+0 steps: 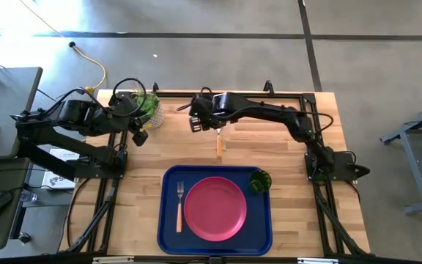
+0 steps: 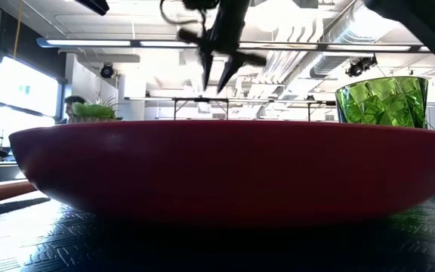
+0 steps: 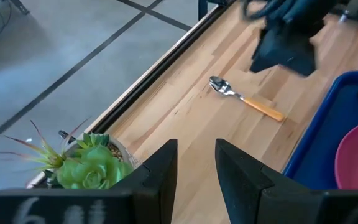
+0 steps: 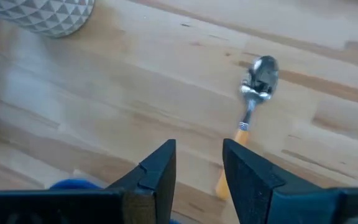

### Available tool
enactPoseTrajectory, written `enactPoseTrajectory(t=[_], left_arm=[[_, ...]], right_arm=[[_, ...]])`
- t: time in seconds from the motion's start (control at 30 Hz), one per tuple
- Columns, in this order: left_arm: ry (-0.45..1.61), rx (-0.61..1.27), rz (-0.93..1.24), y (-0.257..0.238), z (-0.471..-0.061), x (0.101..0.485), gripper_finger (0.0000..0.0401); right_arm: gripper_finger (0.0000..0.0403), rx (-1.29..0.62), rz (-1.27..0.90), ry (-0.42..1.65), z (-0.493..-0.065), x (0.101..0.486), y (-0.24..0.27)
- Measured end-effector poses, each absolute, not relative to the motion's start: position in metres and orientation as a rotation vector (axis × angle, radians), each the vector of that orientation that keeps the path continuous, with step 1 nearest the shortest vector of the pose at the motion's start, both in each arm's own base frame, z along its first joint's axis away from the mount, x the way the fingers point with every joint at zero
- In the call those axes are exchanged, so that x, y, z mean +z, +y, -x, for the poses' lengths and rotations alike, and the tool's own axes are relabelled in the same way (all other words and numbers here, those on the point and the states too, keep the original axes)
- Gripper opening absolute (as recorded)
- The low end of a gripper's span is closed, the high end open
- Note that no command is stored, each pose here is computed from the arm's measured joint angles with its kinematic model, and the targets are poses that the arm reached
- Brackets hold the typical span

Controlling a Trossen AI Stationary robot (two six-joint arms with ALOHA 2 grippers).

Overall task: Pick and place plate/cup/fork/spoon on tray
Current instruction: Put the orange spoon on the blue tray to the left side of the yellow fork

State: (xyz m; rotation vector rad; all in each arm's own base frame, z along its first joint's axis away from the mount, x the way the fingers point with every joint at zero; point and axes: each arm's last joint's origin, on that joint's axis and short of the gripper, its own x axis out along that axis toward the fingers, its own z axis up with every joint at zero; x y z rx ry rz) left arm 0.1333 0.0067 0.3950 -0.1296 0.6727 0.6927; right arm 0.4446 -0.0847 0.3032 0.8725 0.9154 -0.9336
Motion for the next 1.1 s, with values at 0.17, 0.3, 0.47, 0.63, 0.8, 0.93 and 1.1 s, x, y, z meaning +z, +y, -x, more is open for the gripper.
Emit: enactPoseTrajectory(t=[0.17,0.3,0.47,0.63,0.8,0.93,1.1], left_arm=[[0.65,0.716,0.191,0.007,-0.133,0.395,0.0099],[0.628,0.743,0.247,0.007,-0.133,0.395,0.0107],[0.6,0.805,0.314,0.013,-0.134,0.395,0.014],[0.511,0.85,0.397,0.016,-0.139,0.398,0.0174],[0.4,0.785,0.406,0.015,-0.161,0.406,0.0177],[0.347,0.76,0.361,0.018,-0.184,0.409,0.0171],[0.316,0.793,0.347,0.027,-0.21,0.405,0.0171]], right_arm=[[0.0124,-0.94,-0.757,0.903,-0.43,0.327,-0.078],[0.0124,-0.888,-0.694,0.898,-0.42,0.349,-0.077],[0.0124,-0.834,-0.631,0.89,-0.405,0.37,-0.075],[0.0124,-0.835,-0.568,0.878,-0.385,0.392,-0.072],[0.0124,-0.84,-0.524,0.848,-0.36,0.416,-0.069],[0.0124,-0.849,-0.506,0.835,-0.343,0.43,-0.067],[0.0124,-0.884,-0.473,0.842,-0.325,0.44,-0.063]])
